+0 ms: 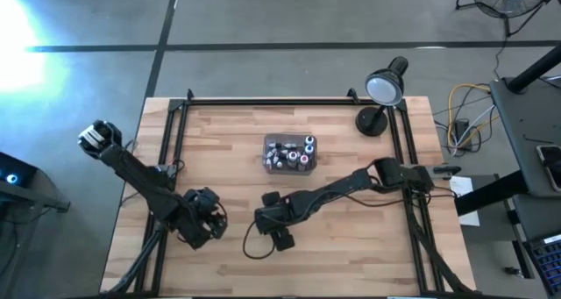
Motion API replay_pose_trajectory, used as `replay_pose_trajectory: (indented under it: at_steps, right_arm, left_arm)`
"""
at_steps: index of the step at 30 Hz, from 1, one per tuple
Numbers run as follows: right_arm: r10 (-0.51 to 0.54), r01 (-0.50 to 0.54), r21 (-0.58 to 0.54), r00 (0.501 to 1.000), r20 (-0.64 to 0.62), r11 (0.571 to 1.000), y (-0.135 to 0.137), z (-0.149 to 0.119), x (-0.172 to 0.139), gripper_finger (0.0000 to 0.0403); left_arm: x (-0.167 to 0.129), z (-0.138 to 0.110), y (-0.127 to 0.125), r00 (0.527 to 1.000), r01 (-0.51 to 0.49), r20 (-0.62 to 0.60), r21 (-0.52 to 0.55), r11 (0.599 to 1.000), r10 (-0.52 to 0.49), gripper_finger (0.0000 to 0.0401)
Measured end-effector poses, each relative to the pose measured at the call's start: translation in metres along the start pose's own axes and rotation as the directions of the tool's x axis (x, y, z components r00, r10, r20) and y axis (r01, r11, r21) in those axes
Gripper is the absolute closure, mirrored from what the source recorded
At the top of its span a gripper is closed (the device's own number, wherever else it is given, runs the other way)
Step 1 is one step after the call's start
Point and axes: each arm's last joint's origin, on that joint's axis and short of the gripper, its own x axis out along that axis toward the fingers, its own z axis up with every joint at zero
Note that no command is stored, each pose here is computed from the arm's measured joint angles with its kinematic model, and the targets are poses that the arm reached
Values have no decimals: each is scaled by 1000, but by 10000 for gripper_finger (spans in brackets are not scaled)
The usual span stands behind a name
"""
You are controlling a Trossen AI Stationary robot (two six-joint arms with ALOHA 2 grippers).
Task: Pick & Place food coloring
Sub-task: Put the small brown food coloring bottle into the bin
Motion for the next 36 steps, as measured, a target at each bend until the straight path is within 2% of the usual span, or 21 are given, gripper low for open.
replay_pose_trajectory:
  at_steps: [7,15,18,22,26,30,33,36]
  right_arm:
    - [-16,19,57,999,-49,998,-16,-6,2,255]
    - [-10,13,36,997,-77,999,-21,-9,1,312]
    - [-13,20,94,997,-79,995,-25,-10,0,338]
    - [-51,68,230,996,-78,971,-38,-9,-10,356]
    - [-257,248,319,966,-15,915,-54,1,-52,346]
    - [-502,456,400,865,14,795,-81,5,-107,329]
    - [-587,532,453,809,-25,715,-110,-4,-136,325]
    - [-610,542,508,792,-41,670,-137,-12,-156,322]
  left_arm:
    - [-4,3,28,998,59,5,-72,996,-59,223]
    - [-6,4,47,994,108,10,-101,989,-108,223]
    - [-7,4,47,993,117,18,-106,987,-116,223]
    - [-7,5,47,992,124,37,-108,986,-121,223]
    - [-7,6,45,989,141,62,-116,983,-134,223]
    - [-7,6,42,984,170,81,-130,977,-161,223]
    - [-8,7,40,978,191,106,-139,972,-177,223]
    - [-8,8,39,973,206,138,-146,968,-186,223]
